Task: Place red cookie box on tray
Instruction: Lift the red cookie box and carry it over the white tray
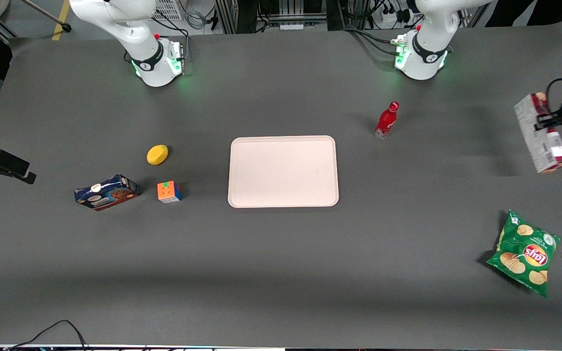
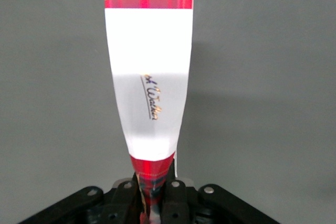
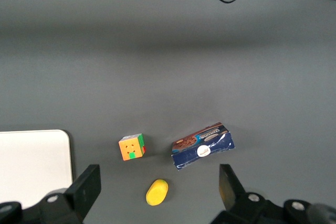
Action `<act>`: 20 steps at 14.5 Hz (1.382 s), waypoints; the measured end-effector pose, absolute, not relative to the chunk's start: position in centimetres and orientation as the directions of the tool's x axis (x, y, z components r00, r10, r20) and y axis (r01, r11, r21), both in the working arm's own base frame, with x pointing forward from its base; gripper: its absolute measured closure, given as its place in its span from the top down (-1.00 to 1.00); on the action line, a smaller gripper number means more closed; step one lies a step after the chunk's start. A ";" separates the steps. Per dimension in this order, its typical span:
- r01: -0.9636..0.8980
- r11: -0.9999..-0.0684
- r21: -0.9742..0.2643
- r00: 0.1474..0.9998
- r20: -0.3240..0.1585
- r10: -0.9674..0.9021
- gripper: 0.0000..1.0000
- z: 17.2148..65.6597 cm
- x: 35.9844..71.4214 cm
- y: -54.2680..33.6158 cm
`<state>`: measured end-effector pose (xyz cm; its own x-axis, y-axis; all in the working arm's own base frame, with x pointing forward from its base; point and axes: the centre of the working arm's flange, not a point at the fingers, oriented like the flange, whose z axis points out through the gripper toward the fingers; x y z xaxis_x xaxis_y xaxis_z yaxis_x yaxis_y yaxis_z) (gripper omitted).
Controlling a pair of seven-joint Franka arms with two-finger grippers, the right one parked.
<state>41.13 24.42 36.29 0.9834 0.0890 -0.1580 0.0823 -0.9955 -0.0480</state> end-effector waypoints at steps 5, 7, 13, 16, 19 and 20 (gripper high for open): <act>0.031 -0.998 -0.063 0.978 -0.204 0.043 -0.69 49.3 45.2 22.0; 0.017 -0.997 -0.071 0.980 -0.199 0.031 -0.70 52.1 45.9 21.2; -0.031 -0.999 -0.032 0.981 -0.192 -0.024 -0.66 55.7 48.5 12.6; 0.004 -1.000 -0.001 0.985 -0.171 0.004 -0.65 57.0 49.9 3.2; 0.049 -0.999 0.006 0.985 -0.165 0.047 -0.64 57.3 49.8 -6.7; 0.063 -0.998 0.004 0.985 -0.163 0.061 -0.65 57.5 49.4 -9.8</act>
